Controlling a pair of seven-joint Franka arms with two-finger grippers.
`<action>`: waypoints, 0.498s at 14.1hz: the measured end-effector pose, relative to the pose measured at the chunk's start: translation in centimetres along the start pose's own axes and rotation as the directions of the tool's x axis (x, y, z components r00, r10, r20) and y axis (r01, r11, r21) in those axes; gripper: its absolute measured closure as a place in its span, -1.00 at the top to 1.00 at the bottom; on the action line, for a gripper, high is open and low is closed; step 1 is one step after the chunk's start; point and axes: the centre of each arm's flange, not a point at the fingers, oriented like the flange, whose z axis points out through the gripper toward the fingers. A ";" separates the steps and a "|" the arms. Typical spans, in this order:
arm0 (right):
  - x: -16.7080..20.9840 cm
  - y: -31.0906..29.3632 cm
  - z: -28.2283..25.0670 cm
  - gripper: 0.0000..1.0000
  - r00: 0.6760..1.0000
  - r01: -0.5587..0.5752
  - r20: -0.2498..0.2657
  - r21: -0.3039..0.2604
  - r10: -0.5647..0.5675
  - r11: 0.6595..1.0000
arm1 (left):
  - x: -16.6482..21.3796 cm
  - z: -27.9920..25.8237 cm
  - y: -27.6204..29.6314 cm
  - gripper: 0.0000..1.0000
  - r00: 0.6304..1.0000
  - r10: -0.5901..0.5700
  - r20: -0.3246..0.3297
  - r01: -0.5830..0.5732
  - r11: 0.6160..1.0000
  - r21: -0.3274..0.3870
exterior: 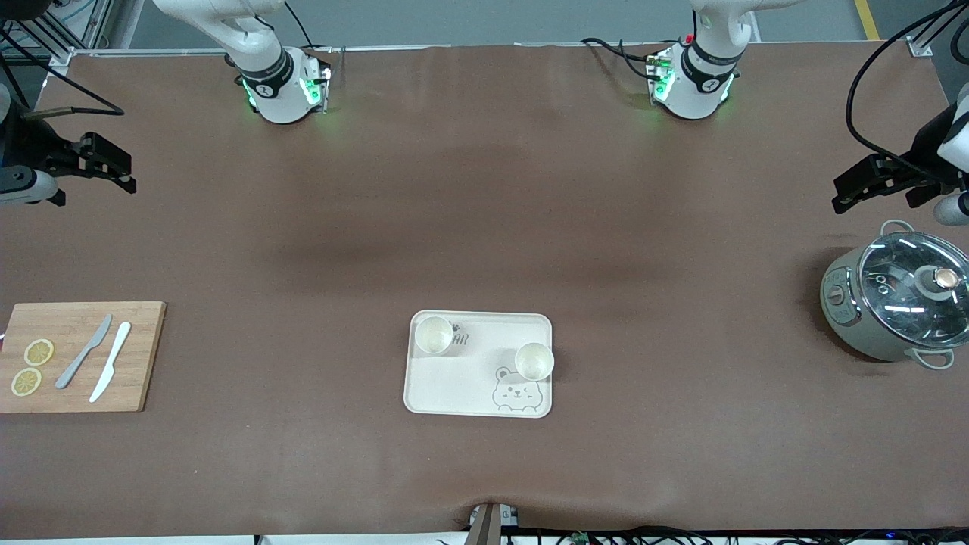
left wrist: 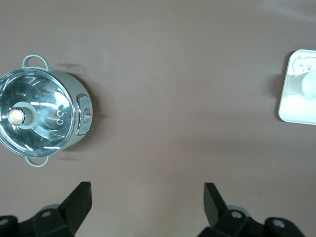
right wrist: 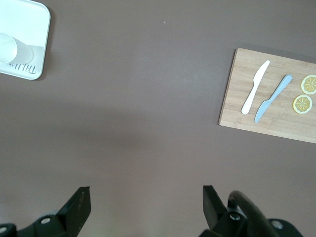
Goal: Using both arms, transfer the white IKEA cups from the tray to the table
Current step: 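Move the left gripper toward the white cup on the tray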
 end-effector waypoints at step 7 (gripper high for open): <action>0.0 0.0 0.0 1.00 1.000 0.000 0.000 0.000 0.000 1.000 | 0.3 0.3 -0.3 1.00 1.000 -0.006 0.002 0.006 1.000 -0.001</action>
